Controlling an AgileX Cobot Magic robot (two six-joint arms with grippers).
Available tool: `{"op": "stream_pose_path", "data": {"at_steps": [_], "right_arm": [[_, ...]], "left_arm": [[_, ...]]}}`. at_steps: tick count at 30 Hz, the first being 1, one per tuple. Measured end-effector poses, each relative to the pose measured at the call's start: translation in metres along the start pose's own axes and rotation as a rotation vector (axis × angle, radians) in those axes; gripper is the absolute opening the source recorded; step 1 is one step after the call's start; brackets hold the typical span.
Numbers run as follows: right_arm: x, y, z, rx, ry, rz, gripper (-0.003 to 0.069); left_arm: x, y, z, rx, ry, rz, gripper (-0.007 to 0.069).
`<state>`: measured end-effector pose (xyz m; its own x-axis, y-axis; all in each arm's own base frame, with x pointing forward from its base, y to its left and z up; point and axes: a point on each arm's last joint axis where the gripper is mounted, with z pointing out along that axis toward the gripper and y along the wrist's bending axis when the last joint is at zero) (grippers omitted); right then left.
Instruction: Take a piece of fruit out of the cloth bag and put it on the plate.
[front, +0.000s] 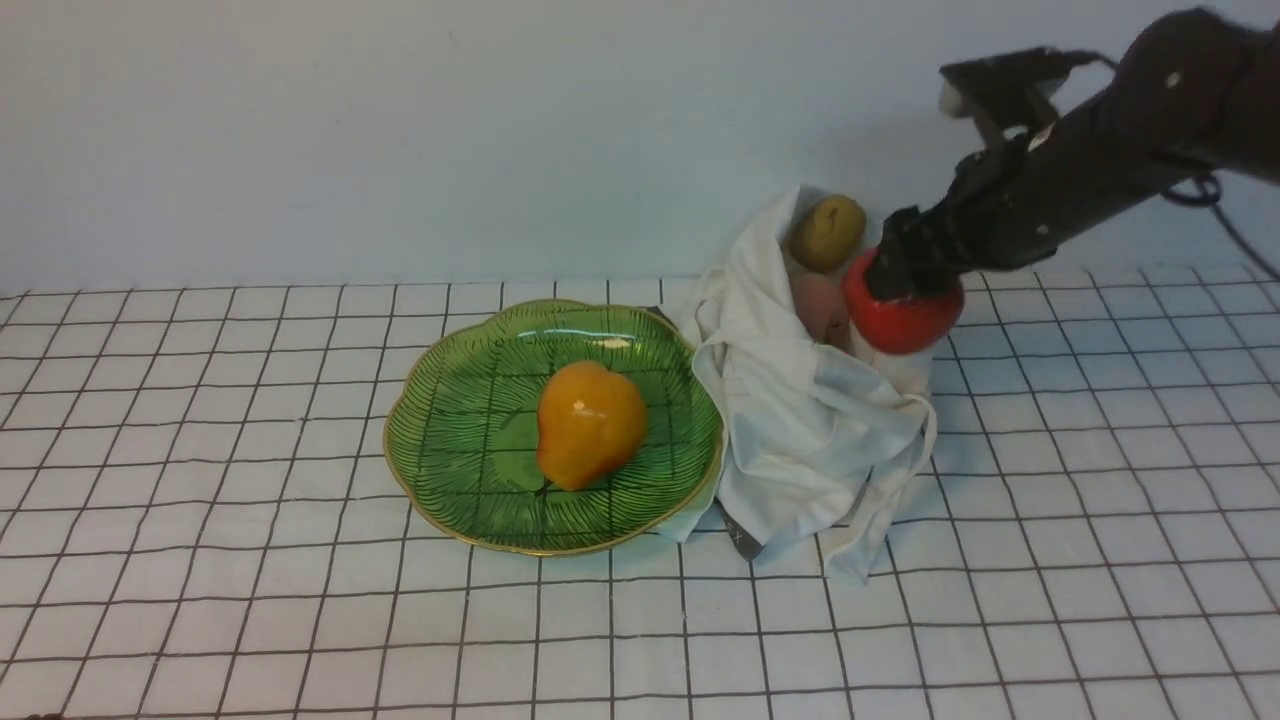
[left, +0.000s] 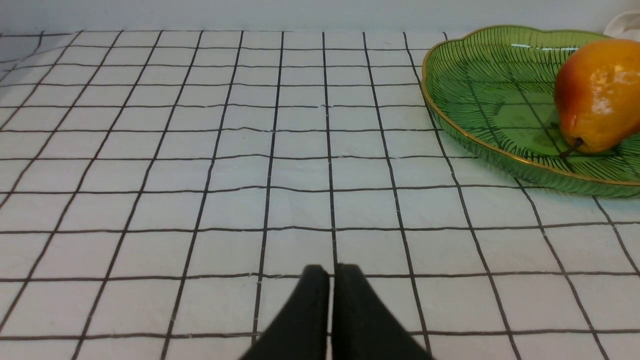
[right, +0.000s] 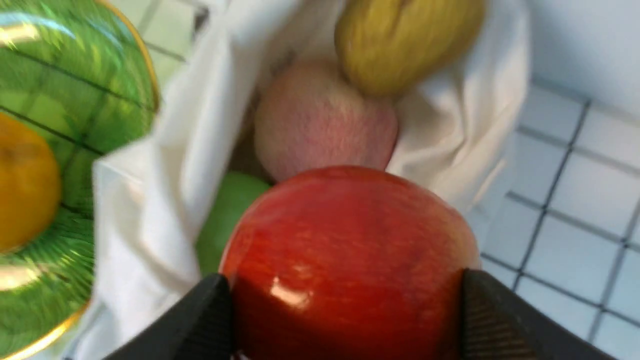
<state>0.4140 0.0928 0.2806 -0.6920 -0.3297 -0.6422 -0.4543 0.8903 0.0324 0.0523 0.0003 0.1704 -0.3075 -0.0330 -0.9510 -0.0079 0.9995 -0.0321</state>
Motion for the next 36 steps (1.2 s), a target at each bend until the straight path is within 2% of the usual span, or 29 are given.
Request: {"op": "stream_pose_path", "data": {"at_steps": [3,8,11,12,13,14,18,19,20,23,26,32,36], "right_arm": [[-0.012,0.010,-0.038,-0.017,-0.084,0.025,0.0521],[-0.025,0.044,-0.055,-0.144,-0.167,0.065,0.0521],[-0.027,0.082,-0.036,-0.250,-0.151,0.045,0.0521],[-0.025,0.103,-0.020,-0.293,-0.134,0.033,0.0521],[-0.025,0.103,-0.018,-0.293,-0.133,0.036,0.0521],[-0.021,0.126,0.002,-0.325,-0.112,0.013,0.0521],[-0.011,0.158,0.039,-0.344,-0.093,-0.061,0.0521],[-0.008,0.164,0.051,-0.336,-0.100,-0.079,0.0543],[-0.007,0.165,0.053,-0.338,-0.095,-0.083,0.0543],[-0.002,0.170,0.076,-0.306,-0.116,-0.081,0.0655],[-0.003,0.168,0.080,-0.284,-0.142,-0.073,0.0685],[-0.007,0.162,0.072,-0.275,-0.154,-0.078,0.0691],[-0.014,0.149,0.038,-0.269,-0.134,-0.159,0.0671]], "left_arm": [[0.000,0.000,0.000,0.000,0.000,0.000,-0.0005],[0.000,0.000,0.000,0.000,0.000,0.000,-0.0005],[0.000,0.000,0.000,0.000,0.000,0.000,-0.0005],[0.000,0.000,0.000,0.000,0.000,0.000,-0.0005],[0.000,0.000,0.000,0.000,0.000,0.000,-0.0005],[0.000,0.000,0.000,0.000,0.000,0.000,-0.0005],[0.000,0.000,0.000,0.000,0.000,0.000,-0.0005],[0.000,0.000,0.000,0.000,0.000,0.000,-0.0005],[0.000,0.000,0.000,0.000,0.000,0.000,-0.0005],[0.000,0.000,0.000,0.000,0.000,0.000,-0.0005],[0.000,0.000,0.000,0.000,0.000,0.000,-0.0005],[0.000,0.000,0.000,0.000,0.000,0.000,-0.0005],[0.000,0.000,0.000,0.000,0.000,0.000,-0.0005]]}}
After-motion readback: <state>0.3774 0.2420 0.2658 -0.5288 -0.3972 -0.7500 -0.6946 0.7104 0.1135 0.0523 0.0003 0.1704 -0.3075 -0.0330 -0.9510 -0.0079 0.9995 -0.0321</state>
